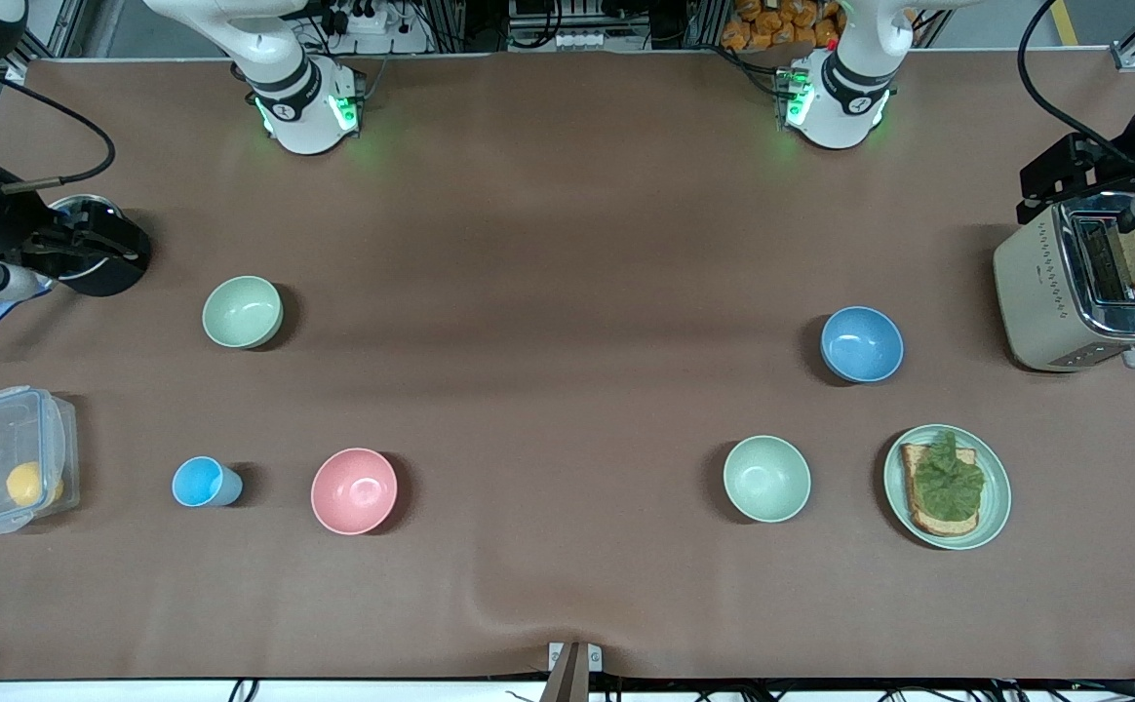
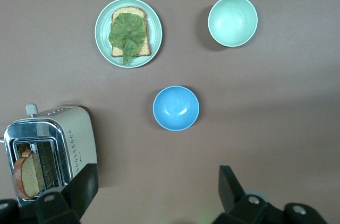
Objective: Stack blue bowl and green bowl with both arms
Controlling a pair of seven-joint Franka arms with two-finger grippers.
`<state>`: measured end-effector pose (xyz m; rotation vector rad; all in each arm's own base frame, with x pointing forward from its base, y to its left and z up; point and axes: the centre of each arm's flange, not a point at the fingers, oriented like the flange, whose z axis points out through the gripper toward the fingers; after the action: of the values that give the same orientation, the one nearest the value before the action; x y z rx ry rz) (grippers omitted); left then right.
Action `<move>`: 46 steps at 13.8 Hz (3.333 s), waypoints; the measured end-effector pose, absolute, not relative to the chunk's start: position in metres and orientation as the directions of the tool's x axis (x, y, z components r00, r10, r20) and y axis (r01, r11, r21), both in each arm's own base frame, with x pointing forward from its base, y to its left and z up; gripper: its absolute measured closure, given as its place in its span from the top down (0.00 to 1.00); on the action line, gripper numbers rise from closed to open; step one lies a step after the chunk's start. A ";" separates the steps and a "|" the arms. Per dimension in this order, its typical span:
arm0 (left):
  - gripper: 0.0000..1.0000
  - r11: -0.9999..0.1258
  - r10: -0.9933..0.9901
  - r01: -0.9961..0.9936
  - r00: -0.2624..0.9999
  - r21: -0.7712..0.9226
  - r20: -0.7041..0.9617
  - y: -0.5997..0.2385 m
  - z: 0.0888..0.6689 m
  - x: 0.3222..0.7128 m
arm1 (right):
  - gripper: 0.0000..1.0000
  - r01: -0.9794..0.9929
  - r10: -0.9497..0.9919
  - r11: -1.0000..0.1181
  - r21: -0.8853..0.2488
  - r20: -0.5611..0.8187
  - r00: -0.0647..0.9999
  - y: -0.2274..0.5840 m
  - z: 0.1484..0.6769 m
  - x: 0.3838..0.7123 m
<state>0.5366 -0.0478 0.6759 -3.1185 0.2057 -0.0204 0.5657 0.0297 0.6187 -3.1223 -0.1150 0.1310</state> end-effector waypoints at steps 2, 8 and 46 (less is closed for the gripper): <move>1.00 -0.991 -0.131 -0.131 0.991 -0.017 0.006 -0.048 0.673 0.538 | 1.00 0.073 0.074 -0.997 -0.017 -0.084 0.994 0.030 0.618 0.566; 1.00 -0.991 -0.130 -0.130 0.992 -0.016 -0.001 -0.047 0.667 0.543 | 1.00 0.071 0.072 -0.997 -0.017 -0.083 0.994 0.029 0.606 0.568; 1.00 -0.998 0.026 0.049 0.920 0.049 -0.390 0.030 0.186 0.575 | 0.58 0.118 0.118 -0.993 -0.019 -0.023 0.993 -0.129 0.214 0.459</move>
<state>0.5754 0.0301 0.1860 -3.1351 -0.0611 0.6355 0.4588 -0.1286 0.2135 -3.1183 -0.1845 0.0382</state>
